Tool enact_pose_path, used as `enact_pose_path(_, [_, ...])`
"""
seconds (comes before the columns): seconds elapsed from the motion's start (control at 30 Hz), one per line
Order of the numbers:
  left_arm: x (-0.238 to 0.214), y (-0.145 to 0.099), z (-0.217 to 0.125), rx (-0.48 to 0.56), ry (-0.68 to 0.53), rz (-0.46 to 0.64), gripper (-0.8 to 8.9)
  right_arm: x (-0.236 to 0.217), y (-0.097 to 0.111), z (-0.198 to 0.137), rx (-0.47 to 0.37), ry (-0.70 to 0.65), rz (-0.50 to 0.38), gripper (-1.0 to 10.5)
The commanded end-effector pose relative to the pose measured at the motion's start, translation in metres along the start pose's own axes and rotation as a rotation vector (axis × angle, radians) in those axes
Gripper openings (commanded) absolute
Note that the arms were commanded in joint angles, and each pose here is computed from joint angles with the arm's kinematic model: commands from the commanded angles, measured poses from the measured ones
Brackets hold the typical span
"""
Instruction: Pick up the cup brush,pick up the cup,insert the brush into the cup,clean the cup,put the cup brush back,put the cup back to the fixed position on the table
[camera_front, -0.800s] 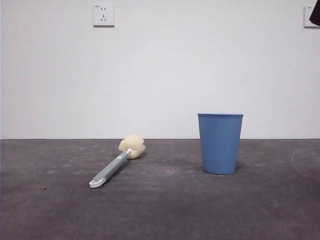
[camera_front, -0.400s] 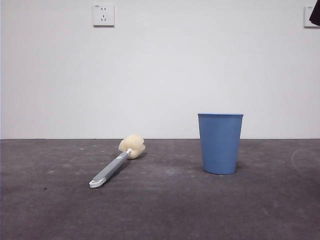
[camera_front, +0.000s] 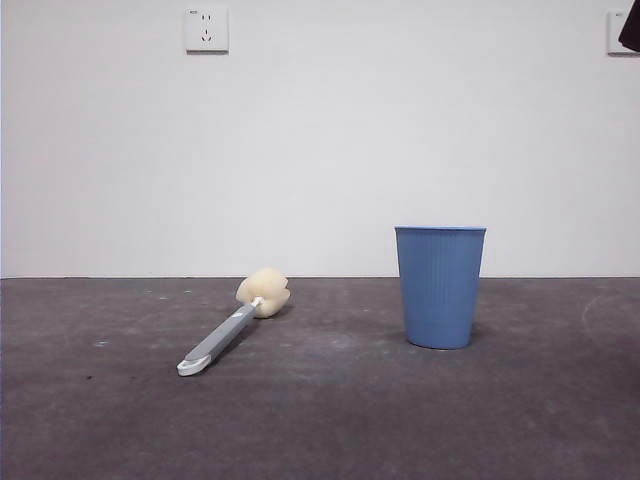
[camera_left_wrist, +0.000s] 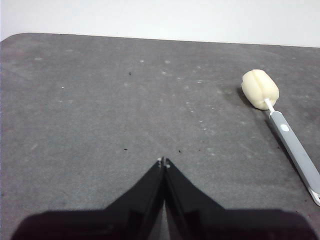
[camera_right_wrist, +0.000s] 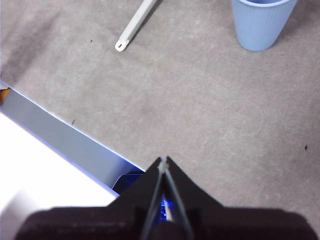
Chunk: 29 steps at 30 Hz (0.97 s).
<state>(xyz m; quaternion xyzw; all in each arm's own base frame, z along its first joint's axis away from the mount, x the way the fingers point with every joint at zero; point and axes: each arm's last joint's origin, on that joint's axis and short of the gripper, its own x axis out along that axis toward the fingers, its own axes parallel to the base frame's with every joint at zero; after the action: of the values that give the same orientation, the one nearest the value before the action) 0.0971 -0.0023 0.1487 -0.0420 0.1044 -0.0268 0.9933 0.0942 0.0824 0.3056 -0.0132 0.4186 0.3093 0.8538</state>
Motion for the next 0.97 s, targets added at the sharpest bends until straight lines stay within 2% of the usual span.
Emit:
enact_pose_path(0.03, [0.001, 0.001, -0.004, -0.007, 0.01, 0.003, -0.03, -0.001, 0.0, 0.001, 0.005, -0.006, -0.003, 0.0])
enact_pose_path(0.6, [0.001, 0.001, -0.004, -0.007, 0.01, 0.003, -0.03, -0.001, 0.0, 0.001, 0.005, -0.006, -0.003, 0.0])
enact_pose_path(0.63, [0.001, 0.001, -0.004, -0.007, 0.01, 0.003, -0.03, -0.001, 0.0, 0.0, 0.001, -0.006, -0.002, 0.0])
enact_pose_path(0.67, [0.001, 0.001, -0.004, -0.007, 0.01, 0.003, -0.03, -0.002, 0.0, 0.001, -0.047, -0.018, -0.008, 0.0])
enact_pose_path(0.73, [0.001, 0.001, -0.004, -0.007, 0.01, 0.003, -0.03, -0.005, -0.003, 0.004, -0.088, -0.081, -0.063, 0.0])
enact_pose_path(0.83, [0.001, 0.001, -0.004, -0.007, 0.01, 0.003, -0.03, -0.014, -0.01, 0.012, -0.106, -0.229, -0.151, 0.0])
enact_pose_path(0.97, [0.001, 0.001, -0.004, -0.007, 0.01, 0.003, -0.03, -0.024, -0.023, 0.016, -0.078, -0.424, -0.185, 0.0])
